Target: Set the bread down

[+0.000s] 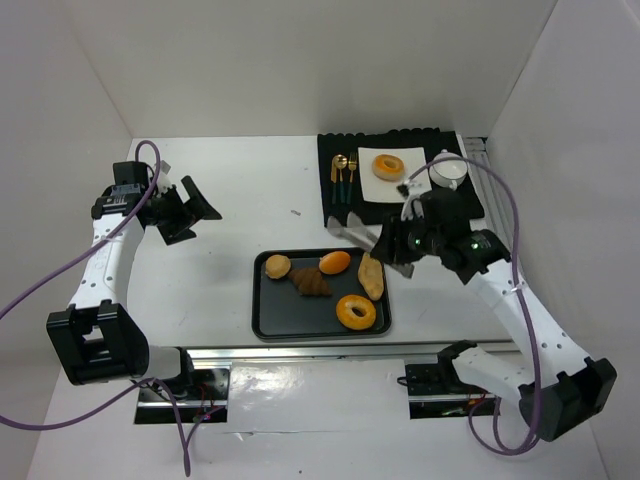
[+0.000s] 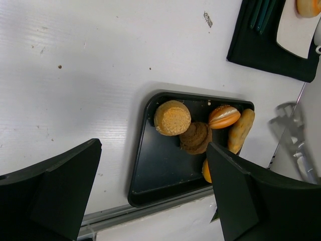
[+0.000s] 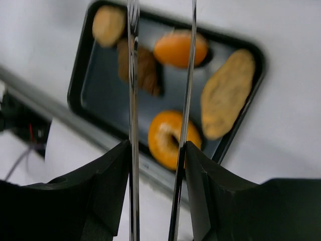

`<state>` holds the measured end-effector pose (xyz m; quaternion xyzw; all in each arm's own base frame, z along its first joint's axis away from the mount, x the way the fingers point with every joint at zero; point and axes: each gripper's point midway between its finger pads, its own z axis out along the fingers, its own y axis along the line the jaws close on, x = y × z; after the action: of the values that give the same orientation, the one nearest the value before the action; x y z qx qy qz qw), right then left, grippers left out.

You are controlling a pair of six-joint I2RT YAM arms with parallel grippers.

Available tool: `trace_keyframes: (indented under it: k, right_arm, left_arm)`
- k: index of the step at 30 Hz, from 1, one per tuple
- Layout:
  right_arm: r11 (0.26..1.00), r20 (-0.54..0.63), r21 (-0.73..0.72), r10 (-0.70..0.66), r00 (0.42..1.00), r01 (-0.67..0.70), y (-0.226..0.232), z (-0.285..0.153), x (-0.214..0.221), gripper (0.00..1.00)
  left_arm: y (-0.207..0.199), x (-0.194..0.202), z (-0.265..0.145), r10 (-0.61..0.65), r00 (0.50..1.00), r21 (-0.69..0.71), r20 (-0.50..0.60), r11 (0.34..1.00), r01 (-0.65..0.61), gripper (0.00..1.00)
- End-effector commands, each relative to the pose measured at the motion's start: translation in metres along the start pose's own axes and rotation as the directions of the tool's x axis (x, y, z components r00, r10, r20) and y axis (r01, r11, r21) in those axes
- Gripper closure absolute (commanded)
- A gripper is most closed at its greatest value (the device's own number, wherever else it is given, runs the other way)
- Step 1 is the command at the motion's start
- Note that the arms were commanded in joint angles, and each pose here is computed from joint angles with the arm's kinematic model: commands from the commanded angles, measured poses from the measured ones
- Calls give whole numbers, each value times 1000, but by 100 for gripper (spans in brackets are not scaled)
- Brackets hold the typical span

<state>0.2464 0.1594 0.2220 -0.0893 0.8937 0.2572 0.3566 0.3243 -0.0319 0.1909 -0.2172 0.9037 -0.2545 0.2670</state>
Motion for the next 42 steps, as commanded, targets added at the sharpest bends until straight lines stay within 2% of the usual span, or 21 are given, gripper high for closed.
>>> trace_keyframes:
  k: [1, 6, 8, 14, 16, 22, 35, 39, 42]
  right_arm:
    - [996, -158, -90, -31, 987, 17, 24, -12, 52, 47]
    - [985, -273, -154, -124, 954, 83, 45, -12, 81, 47]
    - [983, -285, -150, -141, 948, 101, 49, -9, 83, 47]
    - [970, -300, -160, -222, 928, 181, 66, 2, 90, 45]
    - [969, -306, -137, -238, 922, 205, 64, 6, 92, 41]
    - [963, -317, -93, -269, 909, 252, 64, 19, 91, 40]
    - [943, -305, -140, -331, 893, 302, 83, 55, 90, 38]
    - [941, -310, -128, -338, 889, 313, 84, 56, 88, 44]
    - [940, -296, -153, -339, 893, 306, 90, 42, 83, 51]
  left_arm:
    - [-3, -2, -3, 15, 1000, 21, 23, 1000, -15, 0]
    - [-3, -3, -5, 19, 999, 15, 34, 1000, -19, 0]
    - [-3, -3, -5, 19, 999, 15, 34, 1000, -19, 0]
    - [-4, -3, -5, 9, 999, 16, 34, 1000, -10, 0]
    - [-4, -3, -5, 9, 999, 16, 34, 1000, -10, 0]
    - [-1, -2, -5, 5, 1000, 3, 31, 1000, -5, 0]
    - [3, 0, -3, 10, 1000, -9, 27, 1000, -10, 0]
    - [1, 0, -4, 10, 1000, -1, 24, 1000, -10, 0]
    - [0, 0, -6, 14, 999, 2, 31, 1000, -14, 0]
